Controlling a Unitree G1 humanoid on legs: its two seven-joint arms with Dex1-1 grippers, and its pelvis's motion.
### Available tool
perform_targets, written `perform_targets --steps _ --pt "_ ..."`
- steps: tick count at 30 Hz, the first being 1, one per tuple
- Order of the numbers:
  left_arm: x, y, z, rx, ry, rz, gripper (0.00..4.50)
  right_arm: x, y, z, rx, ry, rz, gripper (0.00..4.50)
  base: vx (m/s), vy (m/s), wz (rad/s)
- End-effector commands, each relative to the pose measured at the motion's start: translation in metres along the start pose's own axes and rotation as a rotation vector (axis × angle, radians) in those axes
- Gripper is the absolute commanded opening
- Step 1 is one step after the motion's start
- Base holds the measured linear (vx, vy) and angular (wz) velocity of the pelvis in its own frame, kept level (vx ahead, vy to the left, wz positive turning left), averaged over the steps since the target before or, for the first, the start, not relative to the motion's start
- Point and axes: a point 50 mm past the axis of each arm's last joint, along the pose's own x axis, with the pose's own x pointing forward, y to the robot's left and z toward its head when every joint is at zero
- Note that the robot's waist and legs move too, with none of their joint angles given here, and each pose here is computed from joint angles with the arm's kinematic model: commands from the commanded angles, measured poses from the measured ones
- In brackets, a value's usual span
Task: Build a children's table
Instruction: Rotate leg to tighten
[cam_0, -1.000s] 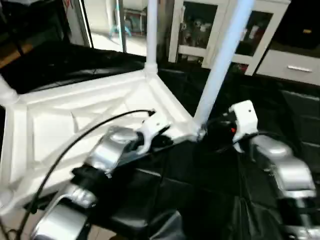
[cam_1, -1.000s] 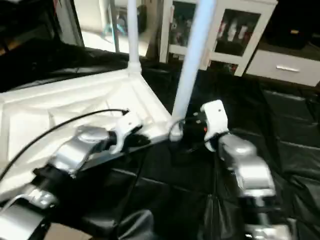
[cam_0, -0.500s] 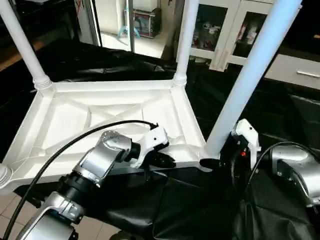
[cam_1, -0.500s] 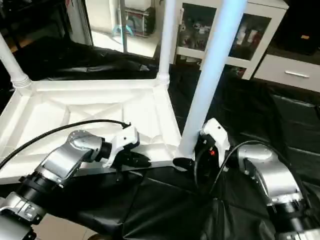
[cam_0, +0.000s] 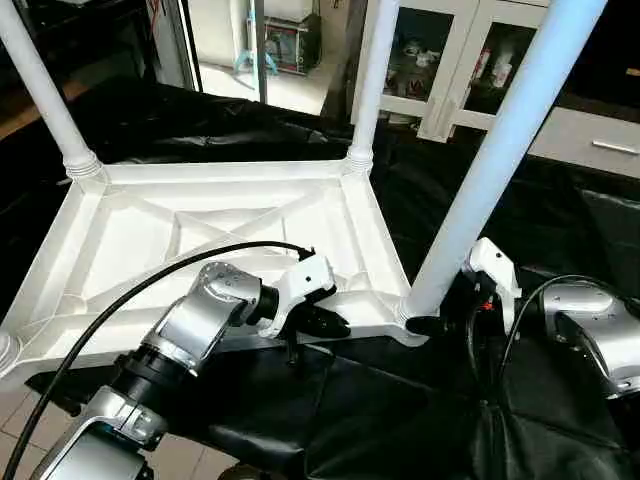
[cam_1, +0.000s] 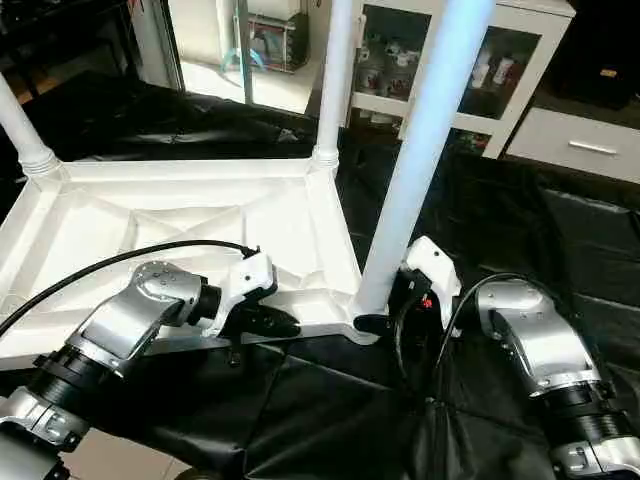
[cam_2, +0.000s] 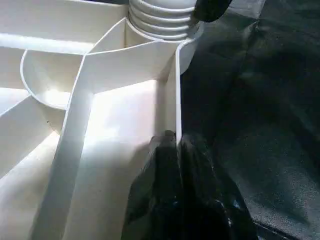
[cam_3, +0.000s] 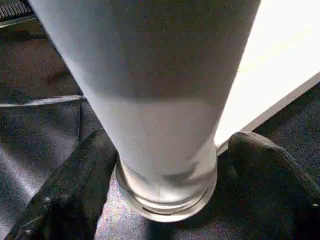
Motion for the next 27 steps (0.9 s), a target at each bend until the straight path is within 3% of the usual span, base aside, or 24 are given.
perform_targets --steps 1,10,16,19,21,22,23,24,25,27 --pt "0.011 -0.012 0.01 0.021 -0.053 -0.111 0.0 0.003 -0.001 0.006 -0.03 -0.006 0.002 3.43 0.0 0.0 0.0" --pt "0.011 -0.012 0.009 0.018 -0.043 -0.118 0.0 0.004 0.001 0.003 -0.026 -0.009 0.021 2.7 0.0 0.0 0.0" --pt "0.01 -0.012 0.006 0.011 -0.024 -0.126 0.0 0.003 0.001 0.002 -0.033 -0.008 0.006 2.62 0.0 0.0 0.0" --pt "0.01 -0.009 0.004 0.0 -0.01 -0.09 0.0 0.004 -0.005 -0.001 -0.012 0.003 -0.109 2.61 0.0 0.0 0.0" --pt "0.013 -0.001 0.005 -0.032 -0.009 -0.005 0.0 0.009 -0.016 -0.005 0.047 -0.006 -0.3 2.61 0.0 0.0 0.0" --pt "0.013 -0.001 0.005 -0.032 -0.009 -0.005 0.0 0.009 -0.016 -0.005 0.047 -0.006 -0.3 2.61 0.0 0.0 0.0" --pt "0.019 0.012 0.01 -0.095 -0.033 0.126 0.0 0.015 -0.028 -0.008 0.162 -0.032 -0.523 2.61 0.0 0.0 0.0" --pt "0.019 0.012 0.01 -0.095 -0.033 0.126 0.0 0.015 -0.028 -0.008 0.162 -0.032 -0.523 2.6 0.0 0.0 0.0" --pt "0.026 0.024 0.016 -0.178 -0.058 0.263 0.0 0.023 -0.033 -0.011 0.285 -0.055 -0.679 2.6 0.0 0.0 0.0" --pt "0.029 0.027 0.018 -0.199 -0.062 0.3 0.0 0.026 -0.034 -0.012 0.316 -0.061 -0.711 2.6 0.0 0.0 0.0"
